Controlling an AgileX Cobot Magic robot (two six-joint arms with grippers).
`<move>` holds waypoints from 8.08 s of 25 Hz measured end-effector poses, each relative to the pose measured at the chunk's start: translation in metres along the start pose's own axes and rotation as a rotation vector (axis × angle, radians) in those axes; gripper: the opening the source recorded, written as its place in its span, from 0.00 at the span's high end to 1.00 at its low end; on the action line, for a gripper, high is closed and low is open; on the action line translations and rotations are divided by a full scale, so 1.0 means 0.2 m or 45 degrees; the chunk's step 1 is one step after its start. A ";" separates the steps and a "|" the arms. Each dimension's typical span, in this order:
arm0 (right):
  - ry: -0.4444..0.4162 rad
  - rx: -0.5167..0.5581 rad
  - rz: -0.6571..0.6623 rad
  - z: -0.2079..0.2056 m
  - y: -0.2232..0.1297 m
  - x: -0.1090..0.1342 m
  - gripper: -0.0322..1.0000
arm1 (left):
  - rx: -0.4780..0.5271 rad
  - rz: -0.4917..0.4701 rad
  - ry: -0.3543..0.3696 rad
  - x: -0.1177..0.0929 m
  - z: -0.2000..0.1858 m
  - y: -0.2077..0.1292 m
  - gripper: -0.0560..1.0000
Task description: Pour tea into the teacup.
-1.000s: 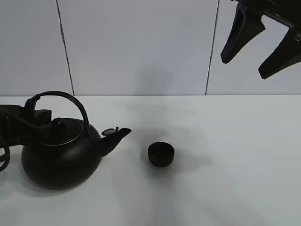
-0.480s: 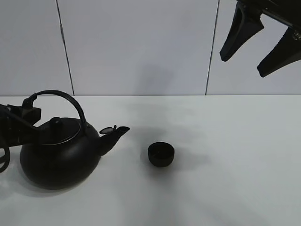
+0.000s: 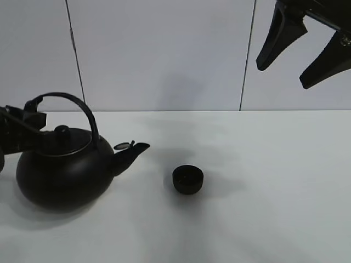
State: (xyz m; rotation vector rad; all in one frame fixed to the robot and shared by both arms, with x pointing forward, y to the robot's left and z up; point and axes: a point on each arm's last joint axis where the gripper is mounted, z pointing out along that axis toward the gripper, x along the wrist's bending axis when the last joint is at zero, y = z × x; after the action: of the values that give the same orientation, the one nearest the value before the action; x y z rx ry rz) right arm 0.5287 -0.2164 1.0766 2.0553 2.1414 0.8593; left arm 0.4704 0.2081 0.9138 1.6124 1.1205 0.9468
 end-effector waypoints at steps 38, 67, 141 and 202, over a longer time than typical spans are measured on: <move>0.000 -0.024 0.000 0.00 0.01 0.00 0.51 | -0.048 -0.089 0.062 -0.27 0.08 0.25 0.84; 0.000 -0.027 -0.034 0.00 0.01 0.00 0.51 | -0.087 0.152 0.025 -0.34 0.12 0.23 0.84; -0.001 -0.056 -0.039 0.00 0.02 0.00 0.51 | 0.044 0.330 0.027 -0.31 0.16 0.21 0.84; -0.001 -0.057 -0.040 0.00 0.02 0.00 0.51 | 0.041 0.200 0.065 -0.30 0.16 0.21 0.84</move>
State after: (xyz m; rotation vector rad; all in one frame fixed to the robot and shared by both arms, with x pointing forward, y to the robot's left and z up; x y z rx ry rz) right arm 0.5323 -0.2166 1.0784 1.9953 2.1280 0.8941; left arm 0.4928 0.1367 0.9400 1.7302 1.0604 1.0821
